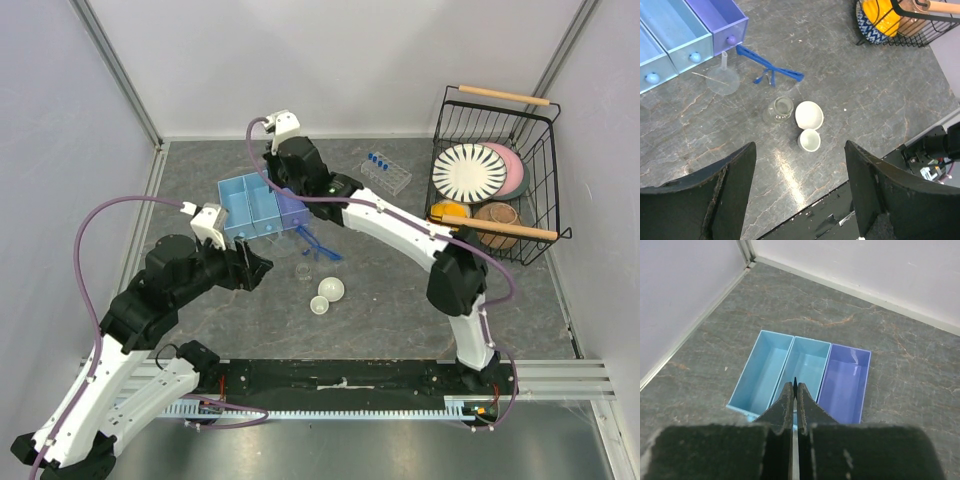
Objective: Organize the chemistry lab equipment
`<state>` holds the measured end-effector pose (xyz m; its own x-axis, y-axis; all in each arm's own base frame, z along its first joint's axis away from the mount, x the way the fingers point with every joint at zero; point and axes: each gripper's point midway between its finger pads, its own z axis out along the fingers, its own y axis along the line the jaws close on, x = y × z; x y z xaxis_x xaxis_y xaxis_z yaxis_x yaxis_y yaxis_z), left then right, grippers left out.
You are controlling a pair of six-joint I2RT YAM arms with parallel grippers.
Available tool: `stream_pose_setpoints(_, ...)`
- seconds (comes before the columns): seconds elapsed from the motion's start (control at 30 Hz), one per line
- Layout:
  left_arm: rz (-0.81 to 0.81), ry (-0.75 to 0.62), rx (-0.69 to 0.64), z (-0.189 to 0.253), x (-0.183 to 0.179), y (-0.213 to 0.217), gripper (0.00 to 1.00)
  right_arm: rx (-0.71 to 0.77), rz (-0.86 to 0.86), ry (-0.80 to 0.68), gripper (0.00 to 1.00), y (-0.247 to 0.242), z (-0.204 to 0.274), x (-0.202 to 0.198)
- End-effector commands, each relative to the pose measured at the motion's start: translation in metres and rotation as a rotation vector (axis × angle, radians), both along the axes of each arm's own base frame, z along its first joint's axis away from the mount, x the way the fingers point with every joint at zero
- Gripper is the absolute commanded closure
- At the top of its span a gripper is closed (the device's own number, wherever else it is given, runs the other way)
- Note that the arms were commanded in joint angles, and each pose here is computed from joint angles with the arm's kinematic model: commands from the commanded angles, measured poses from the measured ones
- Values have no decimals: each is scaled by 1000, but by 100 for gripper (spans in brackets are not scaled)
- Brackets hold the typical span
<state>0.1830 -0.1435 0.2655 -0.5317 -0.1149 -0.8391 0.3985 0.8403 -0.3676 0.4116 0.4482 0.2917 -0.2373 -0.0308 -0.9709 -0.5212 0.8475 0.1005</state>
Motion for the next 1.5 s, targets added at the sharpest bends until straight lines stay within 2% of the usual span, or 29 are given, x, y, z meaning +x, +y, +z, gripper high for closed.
stream_pose_setpoints(0.0,-96,-36,-4,6,-4,-12,22,93,32,34,100,14,5,32)
stream_pose_setpoints(0.13,-128,-28,-23,1,-7,-18,22,78,-22,70,100,-1,-19,70)
stream_pose_setpoints(0.33,-160,-4,-46,-12,-14,-23,22,60,-22,137,100,-8,-54,95)
stream_pose_setpoints(1.1,-197,-6,-29,-18,-7,-31,22,-79,15,369,99,-9,-166,87)
stream_pose_setpoints(1.13,-199,-5,-30,-18,-7,-32,22,-81,9,372,96,-10,-167,88)
stream_pose_setpoints(1.17,-201,-5,-30,-18,-7,-32,22,-85,5,378,89,-10,-171,88)
stream_pose_setpoints(1.23,-201,-5,-30,-18,-8,-32,22,-86,1,379,82,-10,-171,89)
stream_pose_setpoints(1.27,-201,-5,-30,-18,-8,-32,22,-88,-2,384,70,-10,-174,89)
stream_pose_setpoints(1.37,-200,-6,-29,-18,-8,-31,22,-90,-5,386,56,-10,-177,90)
stream_pose_setpoints(1.47,-199,-2,-26,-19,-8,-31,22,-84,-6,384,47,-9,-176,92)
